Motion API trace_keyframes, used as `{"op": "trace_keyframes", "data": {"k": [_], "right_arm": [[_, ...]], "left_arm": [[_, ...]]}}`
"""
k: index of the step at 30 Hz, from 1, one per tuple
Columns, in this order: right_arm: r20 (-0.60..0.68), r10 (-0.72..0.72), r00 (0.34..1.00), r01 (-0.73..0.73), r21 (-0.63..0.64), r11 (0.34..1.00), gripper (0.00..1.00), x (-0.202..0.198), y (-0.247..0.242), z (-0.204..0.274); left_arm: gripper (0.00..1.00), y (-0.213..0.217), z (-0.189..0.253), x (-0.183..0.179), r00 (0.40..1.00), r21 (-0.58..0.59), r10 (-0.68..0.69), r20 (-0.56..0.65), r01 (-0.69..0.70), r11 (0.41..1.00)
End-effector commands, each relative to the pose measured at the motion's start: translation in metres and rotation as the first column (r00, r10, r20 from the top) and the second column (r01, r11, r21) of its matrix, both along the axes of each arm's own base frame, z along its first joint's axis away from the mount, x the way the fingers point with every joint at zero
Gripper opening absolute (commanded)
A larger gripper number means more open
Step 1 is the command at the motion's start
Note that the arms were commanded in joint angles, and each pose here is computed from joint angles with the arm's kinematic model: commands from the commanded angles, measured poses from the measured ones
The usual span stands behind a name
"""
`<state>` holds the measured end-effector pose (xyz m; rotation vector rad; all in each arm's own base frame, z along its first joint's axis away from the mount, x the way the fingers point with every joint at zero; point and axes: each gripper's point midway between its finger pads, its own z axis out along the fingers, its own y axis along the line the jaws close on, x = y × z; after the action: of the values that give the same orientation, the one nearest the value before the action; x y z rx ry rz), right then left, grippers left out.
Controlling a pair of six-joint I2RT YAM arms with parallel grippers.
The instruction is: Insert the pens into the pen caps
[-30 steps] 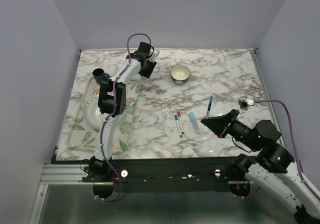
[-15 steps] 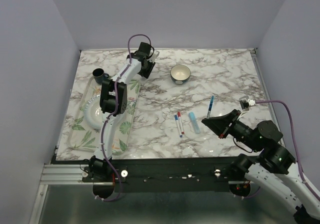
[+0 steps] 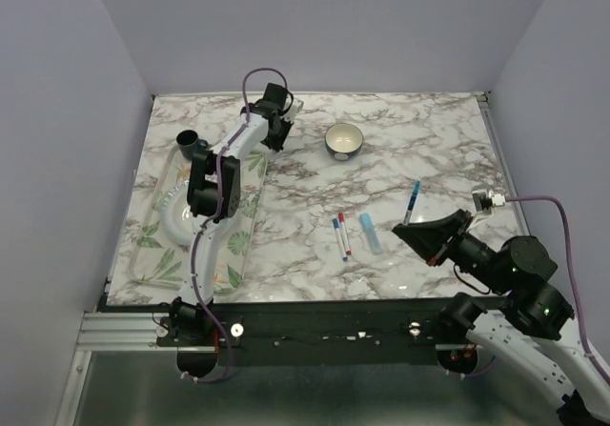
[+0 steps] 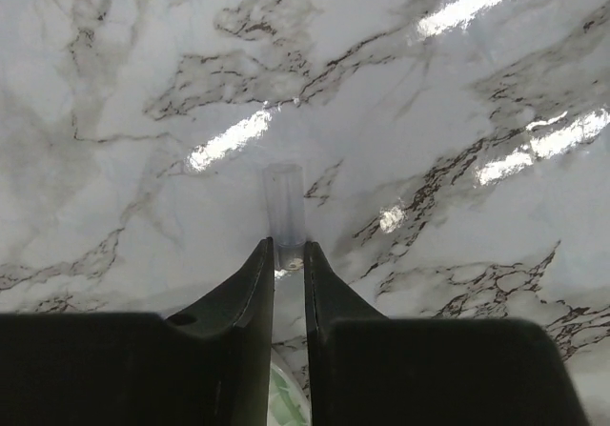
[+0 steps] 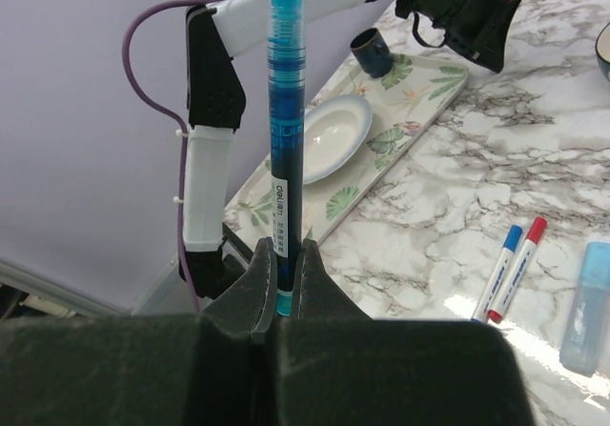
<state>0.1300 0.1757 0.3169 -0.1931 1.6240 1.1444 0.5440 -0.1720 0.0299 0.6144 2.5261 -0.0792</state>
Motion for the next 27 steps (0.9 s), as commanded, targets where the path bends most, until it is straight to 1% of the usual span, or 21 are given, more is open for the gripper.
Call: {"op": "trace_keyframes", "data": {"k": [1,3,5,6,8,9,10,11,12,14,15,17,18,19,20,21,22,24,25,26,27], "right_arm": [[-0.01,-0.029,1.0,0.029,0.02,0.999,0.01,-0.004,-0.01,0.003],[-0.017,-0.032,0.999,0.032,0.022,0.999,0.01,-0.005,-0.011,0.001],[-0.025,-0.035,0.999,0.035,0.019,0.999,0.01,-0.005,-0.011,-0.004],[-0.03,-0.038,0.999,0.038,0.018,0.999,0.01,-0.005,-0.012,-0.005],[-0.036,-0.041,0.999,0.041,0.014,0.999,0.01,-0.005,-0.012,-0.008],[-0.037,-0.041,0.998,0.041,0.015,0.999,0.01,-0.005,-0.013,-0.009],[-0.036,-0.042,0.998,0.043,0.014,0.999,0.01,-0.004,-0.013,-0.01],[-0.046,-0.049,0.998,0.049,0.001,0.999,0.01,-0.001,-0.012,-0.017],[-0.058,-0.056,0.997,0.055,-0.016,0.998,0.01,0.002,-0.01,-0.024],[-0.112,-0.076,0.991,0.07,-0.053,0.996,0.01,0.009,-0.007,-0.042],[-0.137,-0.07,0.988,0.06,-0.078,0.995,0.01,0.011,-0.003,-0.054],[-0.169,-0.02,0.985,0.006,-0.081,0.997,0.01,0.01,0.009,-0.063],[-0.186,-0.003,0.982,-0.013,-0.083,0.996,0.01,0.01,0.014,-0.072],[-0.181,0.015,0.983,-0.026,-0.056,0.998,0.01,0.011,0.019,-0.069],[-0.187,0.031,0.982,-0.04,-0.046,0.998,0.01,0.011,0.023,-0.07],[-0.195,0.033,0.98,-0.041,-0.039,0.998,0.01,0.012,0.025,-0.073],[-0.204,0.033,0.978,-0.04,-0.029,0.999,0.01,0.013,0.027,-0.077],[-0.216,0.038,0.976,-0.046,-0.03,0.998,0.01,0.015,0.03,-0.082],[-0.23,0.041,0.972,-0.05,-0.033,0.998,0.01,0.016,0.032,-0.089],[-0.244,0.04,0.969,-0.052,-0.04,0.998,0.01,0.016,0.033,-0.094],[-0.256,0.044,0.966,-0.058,-0.045,0.997,0.01,0.016,0.034,-0.098]], "left_arm": [[0.14,-0.001,-0.025,-0.055,0.984,0.003,-0.003,-0.178,0.004,1.0],[0.1,-0.005,-0.013,-0.061,0.987,-0.008,-0.003,-0.159,0.002,1.0],[0.07,-0.008,-0.017,-0.079,0.983,-0.001,-0.009,-0.184,0.009,1.0],[0.06,-0.012,-0.004,-0.081,0.988,-0.012,-0.012,-0.156,0.011,1.0],[0.01,-0.016,-0.008,-0.102,0.982,-0.016,-0.005,-0.189,0.002,1.0],[0.0,-0.02,0.006,-0.104,0.987,-0.044,-0.006,-0.16,-0.001,0.999],[0.0,-0.021,0.001,-0.117,0.981,-0.063,0.021,-0.191,-0.033,0.997],[0.0,-0.027,0.006,-0.121,0.983,-0.083,0.02,-0.184,-0.036,0.996],[0.0,-0.036,0.023,-0.122,0.988,-0.138,0.009,-0.154,-0.03,0.99],[0.0,-0.049,0.032,-0.136,0.984,-0.219,0.019,-0.175,-0.057,0.974],[0.0,-0.07,0.062,-0.139,0.991,-0.349,-0.038,-0.127,-0.009,0.937],[0.0,-0.083,0.076,-0.156,0.99,-0.46,-0.057,-0.132,-0.01,0.888],[0.0,-0.095,0.116,-0.153,0.998,-0.565,-0.04,-0.051,0.004,0.825],[0.0,-0.104,0.132,-0.162,0.997,-0.633,-0.059,-0.048,0.016,0.774],[0.0,-0.103,0.126,-0.175,0.996,-0.656,-0.044,-0.074,-0.015,0.755],[0.0,-0.107,0.149,-0.176,0.998,-0.712,-0.006,-0.057,-0.036,0.701],[0.0,-0.106,0.147,-0.182,0.997,-0.724,0.009,-0.079,-0.063,0.687],[0.0,-0.103,0.129,-0.201,0.988,-0.714,0.027,-0.151,-0.128,0.688],[0.0,-0.105,0.12,-0.213,0.985,-0.691,0.02,-0.172,-0.134,0.711],[0.0,-0.097,0.102,-0.217,0.982,-0.628,0.066,-0.178,-0.165,0.76],[0.0,-0.09,0.087,-0.234,0.974,-0.554,0.079,-0.214,-0.187,0.811]]}}
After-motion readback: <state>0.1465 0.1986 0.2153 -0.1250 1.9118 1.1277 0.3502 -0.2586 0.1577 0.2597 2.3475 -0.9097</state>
